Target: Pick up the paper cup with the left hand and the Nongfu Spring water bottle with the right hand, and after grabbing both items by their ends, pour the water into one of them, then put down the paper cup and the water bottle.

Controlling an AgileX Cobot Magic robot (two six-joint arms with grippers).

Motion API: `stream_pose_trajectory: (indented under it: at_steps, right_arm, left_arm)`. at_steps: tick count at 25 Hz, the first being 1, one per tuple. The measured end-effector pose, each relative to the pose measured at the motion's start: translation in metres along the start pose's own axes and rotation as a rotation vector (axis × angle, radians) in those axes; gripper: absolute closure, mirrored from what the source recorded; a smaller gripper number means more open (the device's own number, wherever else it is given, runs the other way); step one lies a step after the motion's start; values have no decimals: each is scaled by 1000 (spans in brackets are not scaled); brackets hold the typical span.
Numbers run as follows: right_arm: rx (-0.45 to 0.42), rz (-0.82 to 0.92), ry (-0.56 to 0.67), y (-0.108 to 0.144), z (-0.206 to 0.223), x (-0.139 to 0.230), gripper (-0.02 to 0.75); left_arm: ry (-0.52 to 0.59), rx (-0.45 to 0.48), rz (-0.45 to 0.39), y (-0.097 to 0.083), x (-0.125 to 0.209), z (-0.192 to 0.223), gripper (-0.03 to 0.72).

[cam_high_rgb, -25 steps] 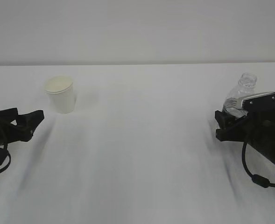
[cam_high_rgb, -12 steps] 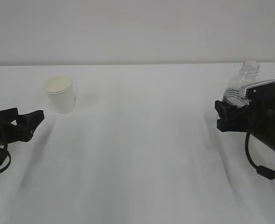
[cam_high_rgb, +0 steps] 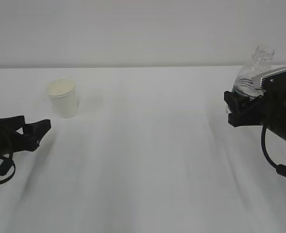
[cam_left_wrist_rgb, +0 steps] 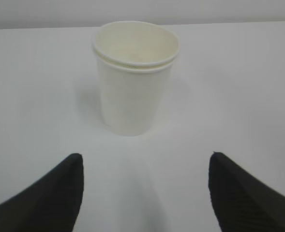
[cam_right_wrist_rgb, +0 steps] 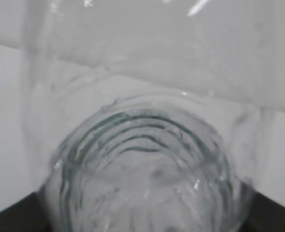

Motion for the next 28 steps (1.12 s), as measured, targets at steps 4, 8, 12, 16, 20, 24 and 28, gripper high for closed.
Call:
stream_pose_trajectory:
  at_steps: [4, 8, 12, 16, 20, 24, 28]
  right_arm:
    - [2, -6, 13, 0, -2, -1, 280]
    - [2, 6, 17, 0, -2, 0, 280]
    - [1, 9, 19, 0, -2, 0, 280]
    - [1, 12, 19, 0, -2, 0, 280]
    - [1, 12, 19, 0, -2, 0, 280]
    - [1, 12, 21, 0, -2, 1, 280]
    - [1, 14, 21, 0, -2, 1, 280]
  left_arm:
    - [-4, 12, 7, 1, 2, 10, 111]
    - [-25, 7, 15, 4, -4, 15, 94]
    - [-60, 6, 30, 7, -16, 23, 83]
    - [-68, 11, 51, 10, -23, 32, 83]
    - [-62, 19, 58, 11, -20, 38, 79]
    - [-51, 39, 46, 9, -12, 45, 78]
    - [-37, 54, 19, 7, -3, 53, 77]
Point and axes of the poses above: a point on each arm's last joint axis where the gripper is mounted, z pointing out along that axis toward the gripper, y along the wrist's bending axis when the last joint is at zero, x = y × z, the point moved 10 cm from there along z, pointing out along that axis toward the gripper, and after that the axes turned 14 degrees about z, right-handed, at the moved point
